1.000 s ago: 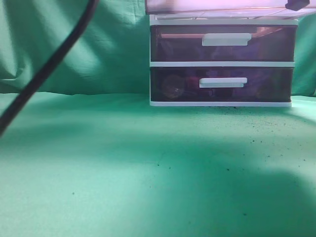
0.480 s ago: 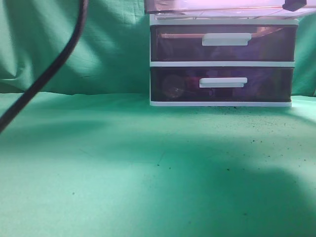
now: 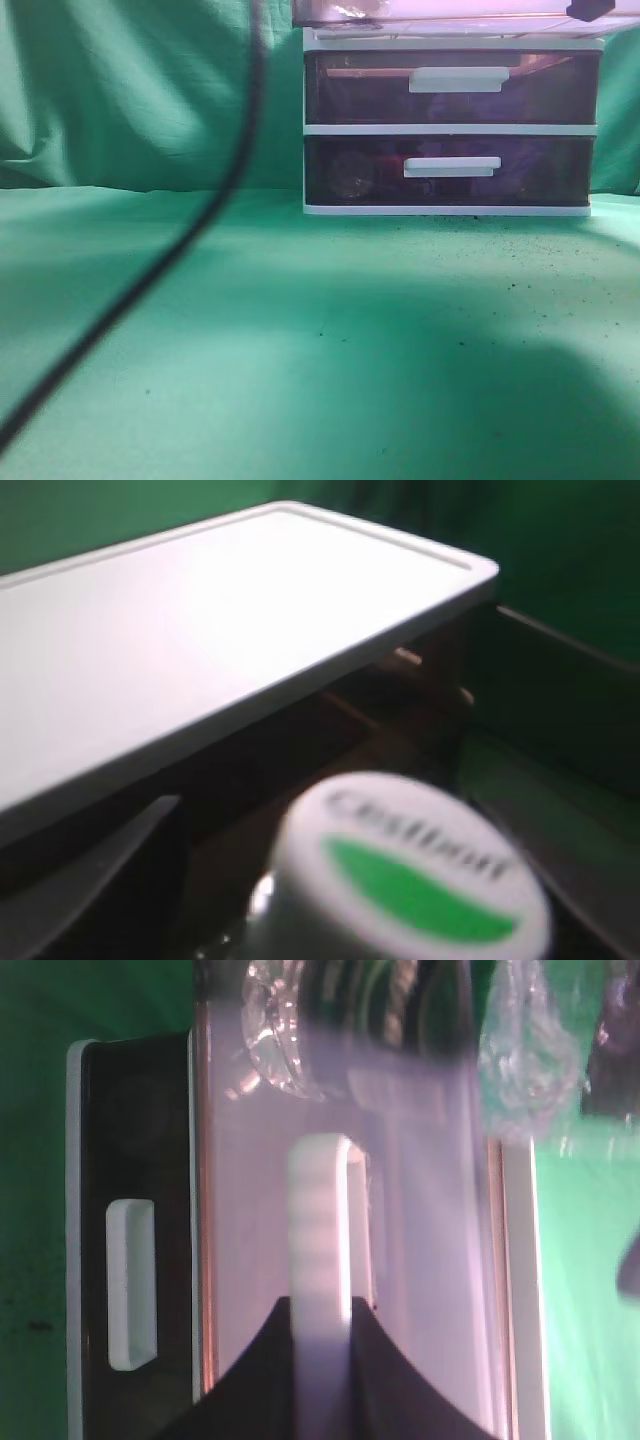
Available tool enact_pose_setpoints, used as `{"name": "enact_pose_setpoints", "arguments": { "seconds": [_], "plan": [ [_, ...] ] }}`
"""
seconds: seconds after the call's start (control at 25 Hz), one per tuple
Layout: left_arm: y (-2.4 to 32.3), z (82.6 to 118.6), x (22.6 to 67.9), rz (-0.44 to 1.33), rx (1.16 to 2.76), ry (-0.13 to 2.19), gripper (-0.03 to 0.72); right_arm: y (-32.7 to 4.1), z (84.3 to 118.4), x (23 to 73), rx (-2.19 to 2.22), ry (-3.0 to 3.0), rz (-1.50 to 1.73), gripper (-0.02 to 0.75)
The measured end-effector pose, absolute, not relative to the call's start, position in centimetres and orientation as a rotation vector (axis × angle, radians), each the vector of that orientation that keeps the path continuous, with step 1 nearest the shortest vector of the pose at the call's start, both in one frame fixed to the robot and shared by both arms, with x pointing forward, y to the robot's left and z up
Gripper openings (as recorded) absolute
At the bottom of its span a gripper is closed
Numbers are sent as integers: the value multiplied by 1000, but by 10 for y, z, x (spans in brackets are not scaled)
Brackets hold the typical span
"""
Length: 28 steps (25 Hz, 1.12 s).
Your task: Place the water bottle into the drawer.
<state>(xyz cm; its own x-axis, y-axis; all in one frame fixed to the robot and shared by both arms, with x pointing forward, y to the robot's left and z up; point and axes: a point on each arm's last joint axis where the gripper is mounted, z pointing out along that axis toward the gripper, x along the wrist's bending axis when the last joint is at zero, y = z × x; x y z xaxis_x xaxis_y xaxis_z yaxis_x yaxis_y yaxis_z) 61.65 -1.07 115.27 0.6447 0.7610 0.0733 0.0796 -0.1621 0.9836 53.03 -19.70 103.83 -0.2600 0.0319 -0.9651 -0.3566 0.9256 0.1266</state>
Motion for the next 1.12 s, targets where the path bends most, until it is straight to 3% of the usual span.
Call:
{"name": "enact_pose_setpoints", "arguments": {
  "seconds": [0.2, 0.4, 0.48, 0.6, 0.72, 0.8, 0.88, 0.96, 1.12],
  "plan": [
    [-48, 1139, 612, 708, 1471, 568, 523, -197, 1038, 530, -225, 1806, 394, 84],
    [-57, 1138, 610, 726, 1374, 499, 523, -197, 1037, 530, -205, 1815, 405, 84],
    [-56, 1139, 610, 740, 1390, 482, 523, -197, 1037, 530, -208, 1815, 404, 84],
    [-49, 1141, 605, 770, 1587, 502, 523, -197, 1037, 530, -210, 1816, 403, 84],
    [-30, 1150, 593, 781, 1813, 582, 349, -197, 1038, 530, -213, 1805, 405, 84],
    [-13, 1165, 581, 802, 1910, 626, 167, -196, 1038, 531, -213, 1796, 406, 84],
    [9, 1191, 564, 828, 1956, 663, 63, -195, 1042, 533, -237, 1782, 388, 84],
    [30, 1216, 546, 850, 1973, 694, 0, -195, 1047, 537, -246, 1779, 372, 84],
    [79, 1258, 503, 843, 2007, 819, 0, -199, 1060, 555, -238, 1771, 322, 84]
  ]
}}
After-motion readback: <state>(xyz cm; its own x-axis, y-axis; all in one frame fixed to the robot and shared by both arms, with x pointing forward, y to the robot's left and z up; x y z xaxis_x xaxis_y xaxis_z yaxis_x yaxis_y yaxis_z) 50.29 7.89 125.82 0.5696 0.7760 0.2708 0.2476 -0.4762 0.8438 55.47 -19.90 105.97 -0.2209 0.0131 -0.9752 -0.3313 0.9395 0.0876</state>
